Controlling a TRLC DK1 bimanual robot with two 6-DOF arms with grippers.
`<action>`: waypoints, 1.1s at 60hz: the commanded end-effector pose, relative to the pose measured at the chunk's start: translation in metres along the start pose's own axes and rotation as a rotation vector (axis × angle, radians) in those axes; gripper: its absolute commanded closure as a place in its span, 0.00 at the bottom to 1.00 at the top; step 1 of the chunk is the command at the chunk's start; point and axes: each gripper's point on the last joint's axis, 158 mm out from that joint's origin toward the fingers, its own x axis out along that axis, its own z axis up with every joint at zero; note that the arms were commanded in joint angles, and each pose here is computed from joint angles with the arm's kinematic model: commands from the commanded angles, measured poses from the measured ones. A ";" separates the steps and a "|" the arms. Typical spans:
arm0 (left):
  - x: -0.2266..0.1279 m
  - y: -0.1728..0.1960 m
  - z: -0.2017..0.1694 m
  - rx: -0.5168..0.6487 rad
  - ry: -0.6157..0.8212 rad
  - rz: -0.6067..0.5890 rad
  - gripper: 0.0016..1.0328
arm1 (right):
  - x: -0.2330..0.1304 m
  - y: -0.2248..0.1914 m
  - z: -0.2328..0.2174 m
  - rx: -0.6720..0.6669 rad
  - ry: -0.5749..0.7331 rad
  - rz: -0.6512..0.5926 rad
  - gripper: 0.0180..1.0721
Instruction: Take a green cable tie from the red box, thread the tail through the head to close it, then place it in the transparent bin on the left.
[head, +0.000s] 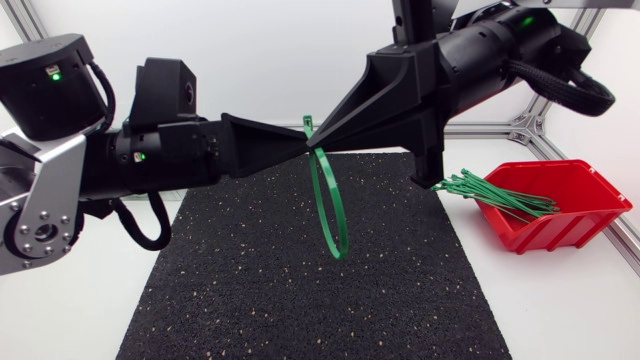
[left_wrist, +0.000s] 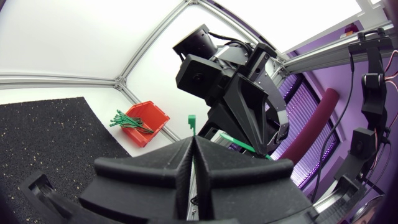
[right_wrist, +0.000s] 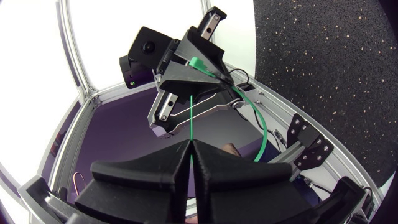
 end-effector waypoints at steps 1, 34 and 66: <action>-0.003 0.008 -0.005 0.018 -0.005 0.016 0.97 | -0.001 0.000 0.006 0.043 0.001 0.003 0.91; -0.003 -0.002 -0.007 0.058 -0.019 0.016 0.97 | -0.001 0.000 0.008 0.038 0.006 0.017 0.90; -0.002 -0.009 -0.011 0.095 -0.033 0.026 0.97 | -0.005 0.003 0.008 0.029 0.010 0.052 0.87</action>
